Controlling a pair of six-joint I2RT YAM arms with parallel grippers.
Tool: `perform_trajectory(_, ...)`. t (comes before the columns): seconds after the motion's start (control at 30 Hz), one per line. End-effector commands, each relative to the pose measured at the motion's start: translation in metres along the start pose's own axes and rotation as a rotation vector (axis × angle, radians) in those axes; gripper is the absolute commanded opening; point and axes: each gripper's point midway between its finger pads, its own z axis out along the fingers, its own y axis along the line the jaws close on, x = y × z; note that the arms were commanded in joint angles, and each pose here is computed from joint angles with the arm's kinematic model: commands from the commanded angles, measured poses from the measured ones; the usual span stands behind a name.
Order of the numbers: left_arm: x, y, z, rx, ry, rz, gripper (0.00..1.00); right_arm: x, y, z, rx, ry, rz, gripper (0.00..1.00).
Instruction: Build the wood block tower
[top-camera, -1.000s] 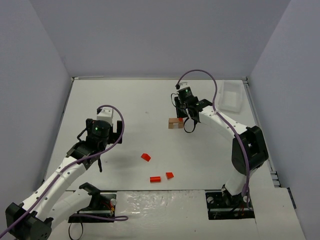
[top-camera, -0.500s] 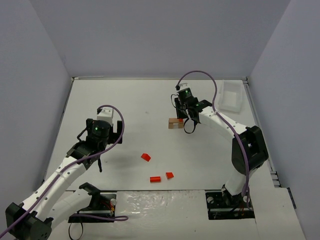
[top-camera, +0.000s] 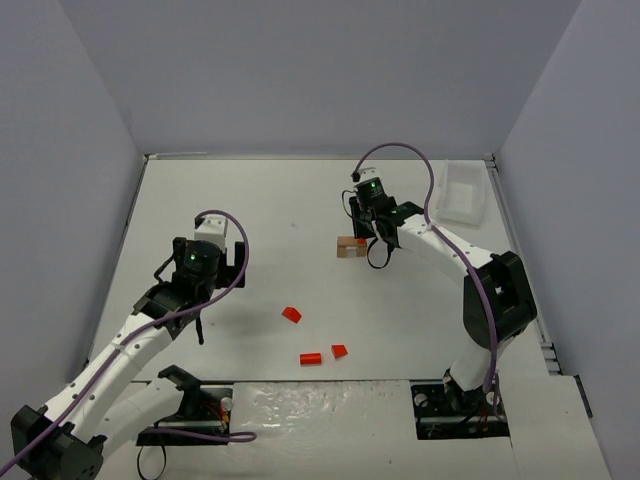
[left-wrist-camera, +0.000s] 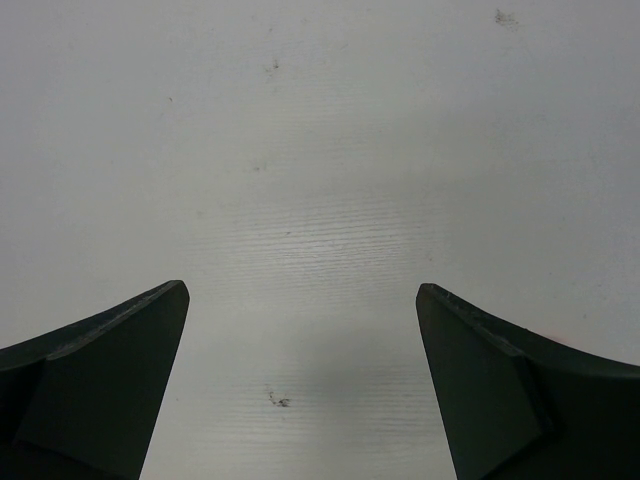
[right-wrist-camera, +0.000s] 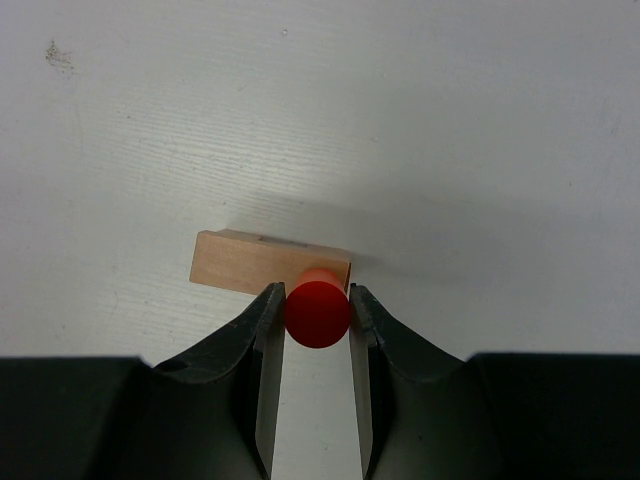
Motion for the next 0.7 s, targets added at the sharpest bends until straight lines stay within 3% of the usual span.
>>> perform_trajectory(0.0, -0.0213, -0.0005, 0.0001, 0.005, -0.071, -0.02, 0.97, -0.0157, -0.0053, 0.0, 0.024, -0.062, 0.037, 0.0)
perform_trajectory(0.67, -0.021, -0.0017, -0.0001, 0.012, -0.071, -0.02, 0.97, -0.0203, -0.0069, -0.0034, 0.029, -0.087, 0.047, 0.0)
